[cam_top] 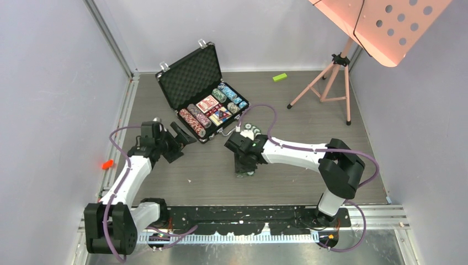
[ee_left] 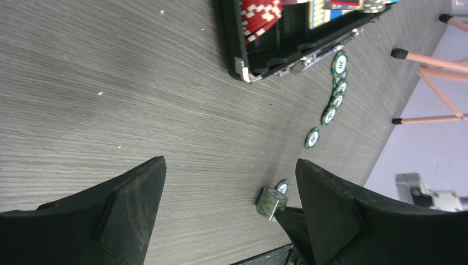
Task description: Pack up texas hold em set
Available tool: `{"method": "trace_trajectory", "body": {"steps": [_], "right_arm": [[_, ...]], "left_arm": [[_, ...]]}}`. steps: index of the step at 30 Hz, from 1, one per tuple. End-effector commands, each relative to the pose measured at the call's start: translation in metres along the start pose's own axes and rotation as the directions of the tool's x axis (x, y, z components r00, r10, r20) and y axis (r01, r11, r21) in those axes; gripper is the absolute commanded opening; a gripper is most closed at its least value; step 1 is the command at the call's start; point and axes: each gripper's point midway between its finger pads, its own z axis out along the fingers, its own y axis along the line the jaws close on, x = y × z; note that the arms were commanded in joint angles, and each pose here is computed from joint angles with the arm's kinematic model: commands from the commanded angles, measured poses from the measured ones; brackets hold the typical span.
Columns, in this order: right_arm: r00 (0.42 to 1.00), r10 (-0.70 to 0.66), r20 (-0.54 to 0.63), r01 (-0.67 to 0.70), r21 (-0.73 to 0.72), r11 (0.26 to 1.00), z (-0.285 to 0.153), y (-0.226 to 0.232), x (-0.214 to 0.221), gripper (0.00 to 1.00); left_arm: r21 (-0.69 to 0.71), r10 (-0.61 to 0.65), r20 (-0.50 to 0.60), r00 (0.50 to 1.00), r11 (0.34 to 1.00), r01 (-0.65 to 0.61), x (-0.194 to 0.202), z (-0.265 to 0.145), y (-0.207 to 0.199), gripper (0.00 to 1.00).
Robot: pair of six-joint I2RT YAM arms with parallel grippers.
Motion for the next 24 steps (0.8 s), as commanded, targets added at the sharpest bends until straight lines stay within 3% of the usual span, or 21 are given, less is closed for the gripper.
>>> {"method": "trace_trajectory", "body": {"steps": [1, 4, 9, 14, 19, 24], "right_arm": [[0.998, -0.020, 0.057, 0.022, -0.036, 0.999, -0.009, 0.012, -0.015, 0.27], [0.992, -0.028, 0.120, 0.032, -0.036, 0.999, -0.021, 0.011, -0.030, 0.20], [0.991, -0.039, 0.130, 0.045, -0.044, 0.998, -0.026, 0.007, -0.038, 0.21], [0.997, -0.048, 0.058, 0.050, -0.029, 0.998, -0.015, 0.003, -0.025, 0.43], [1.000, -0.021, 0.011, 0.021, 0.011, 1.000, -0.008, -0.007, -0.011, 0.53], [1.000, 0.006, -0.017, -0.005, 0.026, 1.000, -0.005, -0.012, -0.003, 0.56]], "left_arm": [[0.037, -0.096, 0.100, 0.990, 0.995, 0.092, -0.020, 0.018, -0.003, 0.89], [0.021, -0.108, 0.106, 0.988, 0.994, 0.107, -0.020, 0.032, -0.002, 0.86], [0.008, -0.145, 0.084, 0.986, 0.989, 0.145, -0.014, 0.063, -0.005, 0.81], [0.018, -0.184, 0.103, 0.977, 0.983, 0.184, -0.019, 0.083, -0.009, 0.80], [0.011, -0.176, 0.106, 0.979, 0.984, 0.176, -0.020, 0.093, -0.013, 0.78], [0.008, -0.173, 0.120, 0.977, 0.985, 0.174, -0.023, 0.096, -0.012, 0.77]]}}
